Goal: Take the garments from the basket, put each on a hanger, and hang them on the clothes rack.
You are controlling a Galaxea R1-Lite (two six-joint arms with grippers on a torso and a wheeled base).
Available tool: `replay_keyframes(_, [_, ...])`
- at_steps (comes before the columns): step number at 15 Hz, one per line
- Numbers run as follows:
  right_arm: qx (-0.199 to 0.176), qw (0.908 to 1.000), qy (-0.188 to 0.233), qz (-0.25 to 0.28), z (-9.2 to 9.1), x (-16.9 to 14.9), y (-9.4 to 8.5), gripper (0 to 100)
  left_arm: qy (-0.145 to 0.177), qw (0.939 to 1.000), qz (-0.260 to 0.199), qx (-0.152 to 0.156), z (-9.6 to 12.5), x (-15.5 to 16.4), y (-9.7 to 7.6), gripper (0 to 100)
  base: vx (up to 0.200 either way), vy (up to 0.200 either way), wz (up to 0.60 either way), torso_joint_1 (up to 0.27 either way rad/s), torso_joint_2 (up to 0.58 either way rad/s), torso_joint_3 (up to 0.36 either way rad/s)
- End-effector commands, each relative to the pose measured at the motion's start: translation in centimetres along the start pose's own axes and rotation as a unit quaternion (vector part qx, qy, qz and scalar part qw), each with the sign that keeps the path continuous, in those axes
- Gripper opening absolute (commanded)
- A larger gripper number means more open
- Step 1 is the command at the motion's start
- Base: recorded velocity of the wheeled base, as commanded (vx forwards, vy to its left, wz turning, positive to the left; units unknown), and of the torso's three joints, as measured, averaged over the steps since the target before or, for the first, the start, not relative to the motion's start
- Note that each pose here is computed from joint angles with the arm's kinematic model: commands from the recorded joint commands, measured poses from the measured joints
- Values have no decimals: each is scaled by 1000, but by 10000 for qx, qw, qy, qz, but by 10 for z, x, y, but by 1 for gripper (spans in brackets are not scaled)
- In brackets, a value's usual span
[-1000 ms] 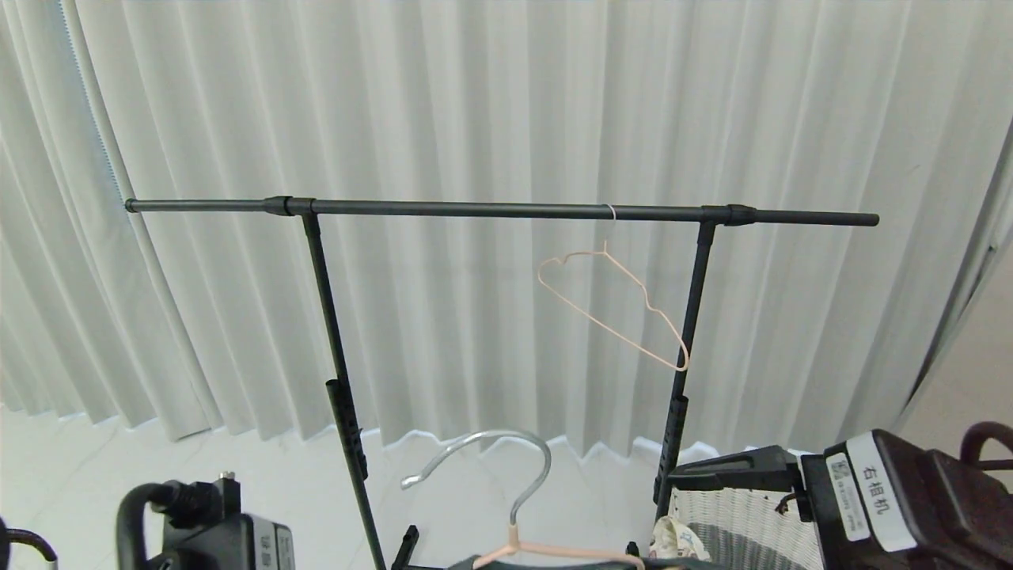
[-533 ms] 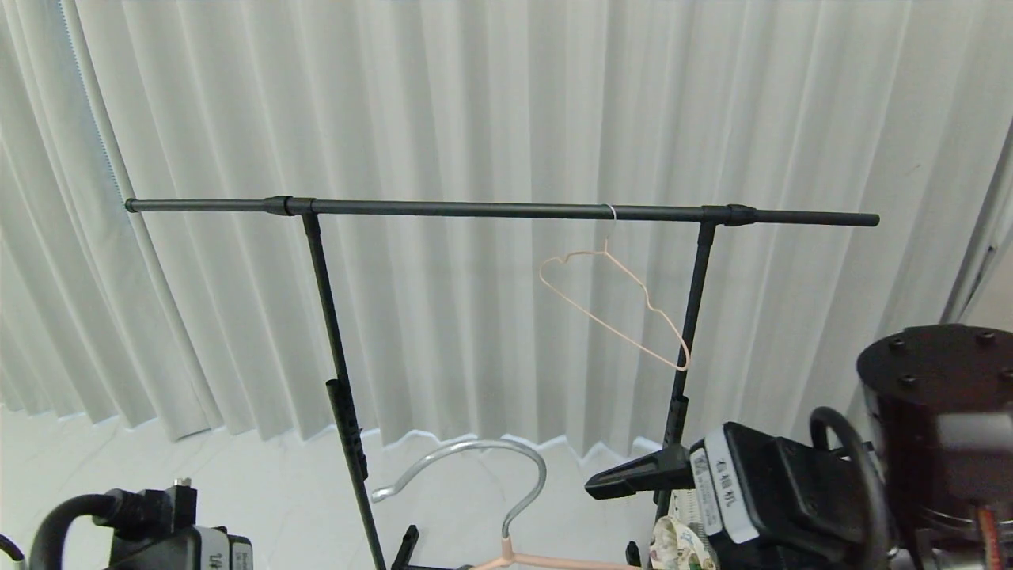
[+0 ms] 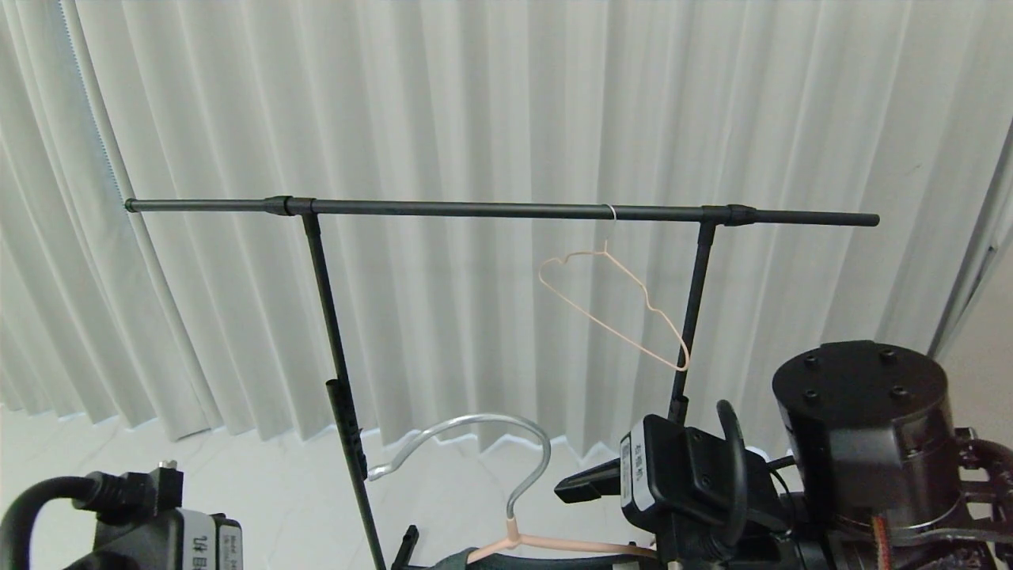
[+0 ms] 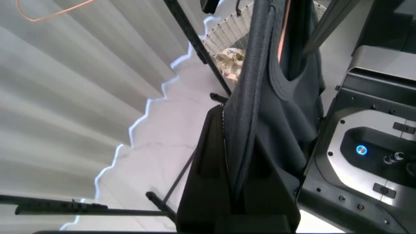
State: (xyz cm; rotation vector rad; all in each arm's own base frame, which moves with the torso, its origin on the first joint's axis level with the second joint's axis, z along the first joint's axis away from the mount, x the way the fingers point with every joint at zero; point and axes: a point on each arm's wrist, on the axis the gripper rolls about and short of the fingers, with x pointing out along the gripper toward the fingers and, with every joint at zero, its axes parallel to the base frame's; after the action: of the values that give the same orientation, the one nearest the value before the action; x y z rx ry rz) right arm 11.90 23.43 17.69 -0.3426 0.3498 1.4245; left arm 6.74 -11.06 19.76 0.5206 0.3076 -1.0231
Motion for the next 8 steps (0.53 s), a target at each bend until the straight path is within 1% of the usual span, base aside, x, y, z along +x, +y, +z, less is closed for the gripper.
replay_keyframes(1, [10,10000,45,-17,-1,3,0,100,-2,10000,1,-1,0,0,0,0,0,0,0,0,0,0])
replay_keyframes(2, [10,10000,48,-32,-1,3,-1,100,-2,10000,1,-1,0,0,0,0,0,0,0,0,0,0])
replay_keyframes(3, [10,10000,50,-40,-1,3,-1,0,-2,10000,1,-1,0,0,0,0,0,0,0,0,0,0])
replay_keyframes(6, [5,9999,75,-129,-2,3,-1,0,-9,10000,4,-1,0,0,0,0,0,0,0,0,0,0])
replay_keyframes(7, [4,9996,104,-279,-2,3,-2,0,-9,10000,4,-1,0,0,0,0,0,0,0,0,0,0])
replay_keyframes(8, [3,9995,94,-311,-2,2,-2,0,-9,10000,4,7,0,0,0,0,0,0,0,0,0,0])
